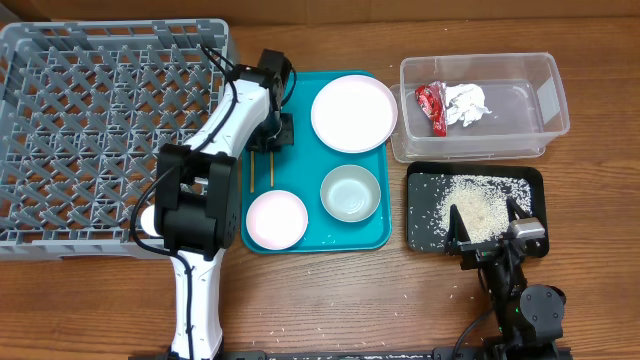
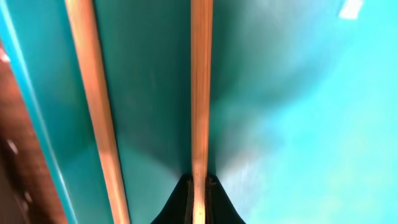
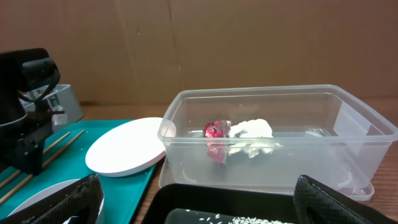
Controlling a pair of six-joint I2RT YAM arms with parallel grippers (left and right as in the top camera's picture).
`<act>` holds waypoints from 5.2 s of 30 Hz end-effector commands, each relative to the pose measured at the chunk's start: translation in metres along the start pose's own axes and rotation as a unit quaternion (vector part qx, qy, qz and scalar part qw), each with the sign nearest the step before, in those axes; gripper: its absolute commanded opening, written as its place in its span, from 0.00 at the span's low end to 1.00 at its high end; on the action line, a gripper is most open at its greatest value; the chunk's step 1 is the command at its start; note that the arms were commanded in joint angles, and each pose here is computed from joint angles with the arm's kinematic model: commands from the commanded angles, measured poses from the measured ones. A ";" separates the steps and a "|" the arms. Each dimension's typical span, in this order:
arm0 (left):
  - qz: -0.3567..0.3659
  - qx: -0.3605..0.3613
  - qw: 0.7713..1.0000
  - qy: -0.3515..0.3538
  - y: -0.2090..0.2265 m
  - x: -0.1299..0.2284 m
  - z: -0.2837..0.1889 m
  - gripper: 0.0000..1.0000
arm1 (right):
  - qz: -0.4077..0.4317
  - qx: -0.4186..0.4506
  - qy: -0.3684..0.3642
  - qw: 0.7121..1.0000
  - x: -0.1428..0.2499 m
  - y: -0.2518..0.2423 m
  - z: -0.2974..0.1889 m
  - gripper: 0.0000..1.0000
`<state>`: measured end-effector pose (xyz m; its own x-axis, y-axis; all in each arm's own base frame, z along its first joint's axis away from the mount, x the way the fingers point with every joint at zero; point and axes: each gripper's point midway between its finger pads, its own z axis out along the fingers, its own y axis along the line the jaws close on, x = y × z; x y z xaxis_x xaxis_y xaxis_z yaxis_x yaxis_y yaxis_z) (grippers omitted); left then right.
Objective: Sort waste into correct bins and load items into the dishwasher
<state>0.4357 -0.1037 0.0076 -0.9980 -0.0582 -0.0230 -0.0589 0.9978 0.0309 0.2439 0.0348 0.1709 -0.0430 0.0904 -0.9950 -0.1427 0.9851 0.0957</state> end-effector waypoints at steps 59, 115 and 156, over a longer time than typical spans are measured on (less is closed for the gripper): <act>0.007 -0.077 0.996 -0.052 0.021 -0.017 -0.021 0.43 | 0.000 0.002 -0.003 1.000 0.001 -0.001 0.000 1.00; 0.041 -0.070 0.996 0.026 0.017 0.003 0.008 0.31 | 0.000 0.002 -0.003 1.000 0.001 -0.001 0.000 1.00; 0.004 -0.143 0.989 -0.024 0.049 -0.017 -0.035 0.28 | 0.000 0.002 -0.003 1.000 0.001 -0.001 0.000 1.00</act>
<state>0.4308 -0.0768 0.0195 -0.9991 -0.0064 0.0415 0.0010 0.9843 0.1764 0.2439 0.0348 0.1709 -0.0430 0.0904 -0.9950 -0.1427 0.9851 0.0957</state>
